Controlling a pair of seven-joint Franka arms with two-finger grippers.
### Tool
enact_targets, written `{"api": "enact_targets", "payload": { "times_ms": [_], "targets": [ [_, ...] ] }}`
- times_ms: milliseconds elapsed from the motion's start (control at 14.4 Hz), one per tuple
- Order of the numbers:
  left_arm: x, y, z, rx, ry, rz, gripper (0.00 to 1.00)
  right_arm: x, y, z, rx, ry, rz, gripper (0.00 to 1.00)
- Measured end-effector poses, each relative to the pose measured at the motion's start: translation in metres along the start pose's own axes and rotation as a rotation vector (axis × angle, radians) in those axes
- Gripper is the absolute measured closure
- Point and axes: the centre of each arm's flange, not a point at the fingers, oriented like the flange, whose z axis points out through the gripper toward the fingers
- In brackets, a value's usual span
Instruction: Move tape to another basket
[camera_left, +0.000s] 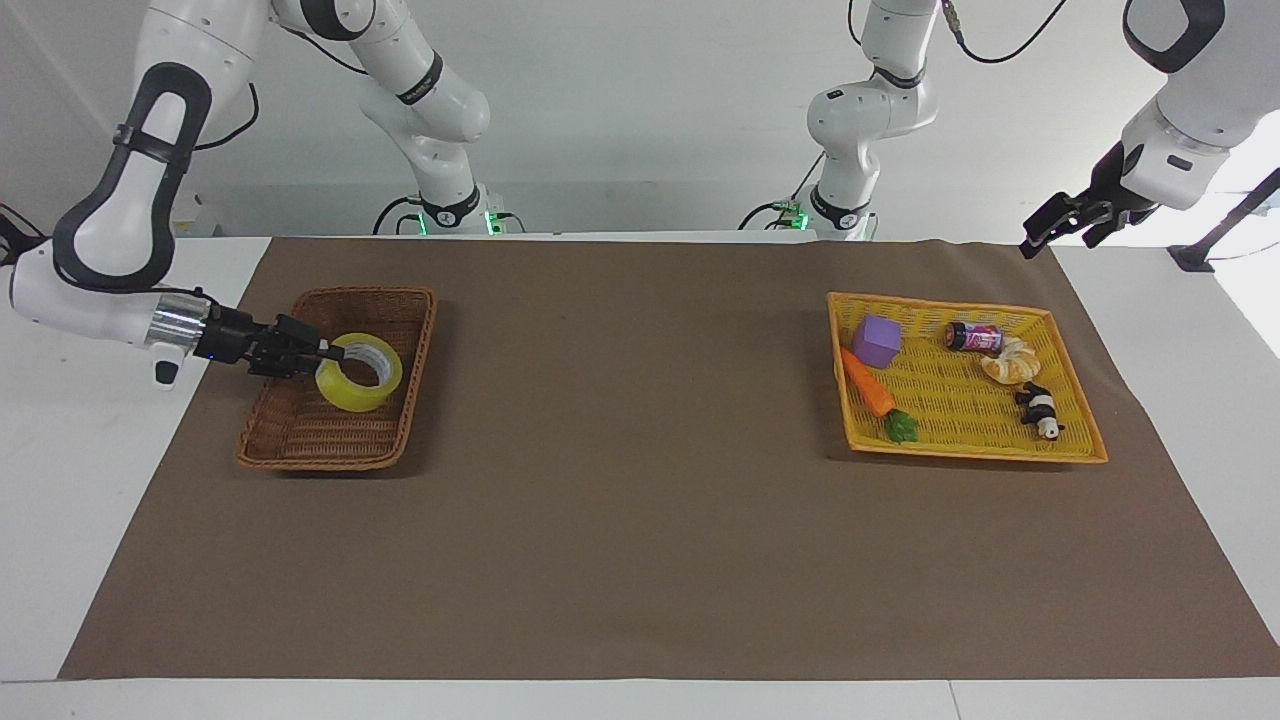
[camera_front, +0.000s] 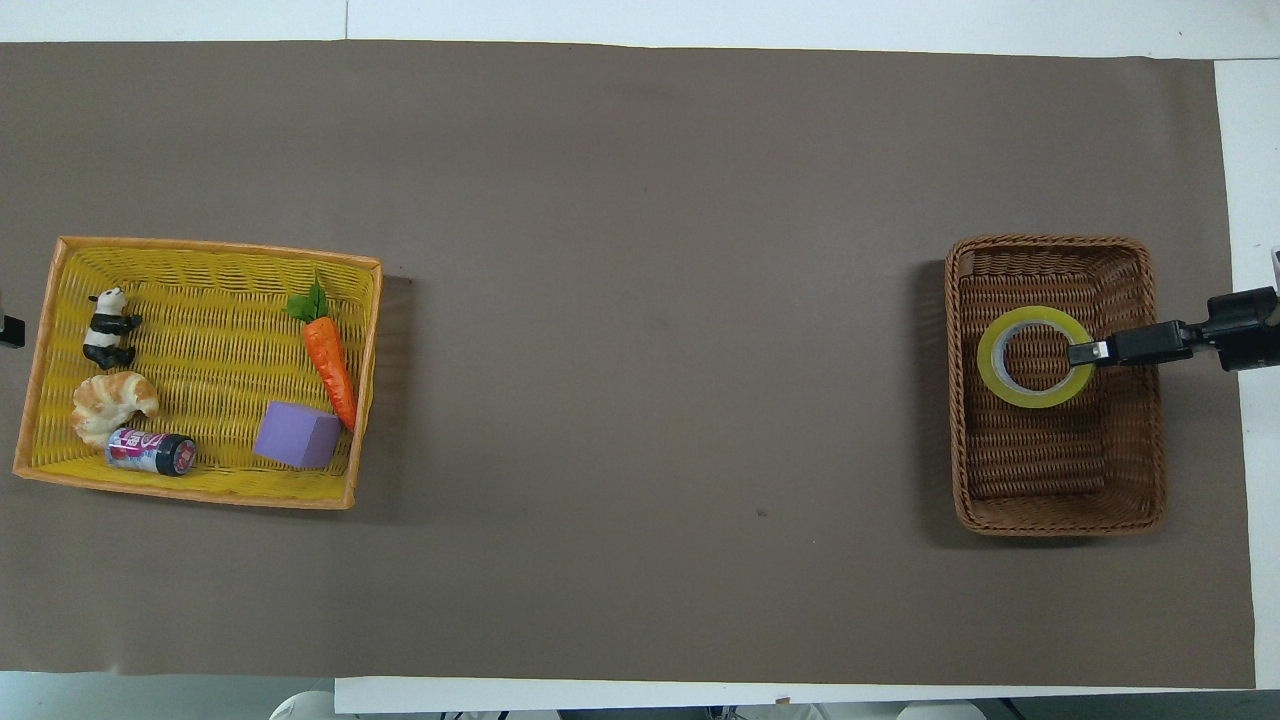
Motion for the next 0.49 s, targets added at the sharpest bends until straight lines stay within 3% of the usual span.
{"api": "enact_targets", "payload": {
  "times_ms": [487],
  "targets": [
    [0.015, 0.040, 0.000, 0.019, 0.009, 0.079, 0.00, -0.019, 0.021, 0.010, 0.018, -0.003, -0.014, 0.46]
  ]
}}
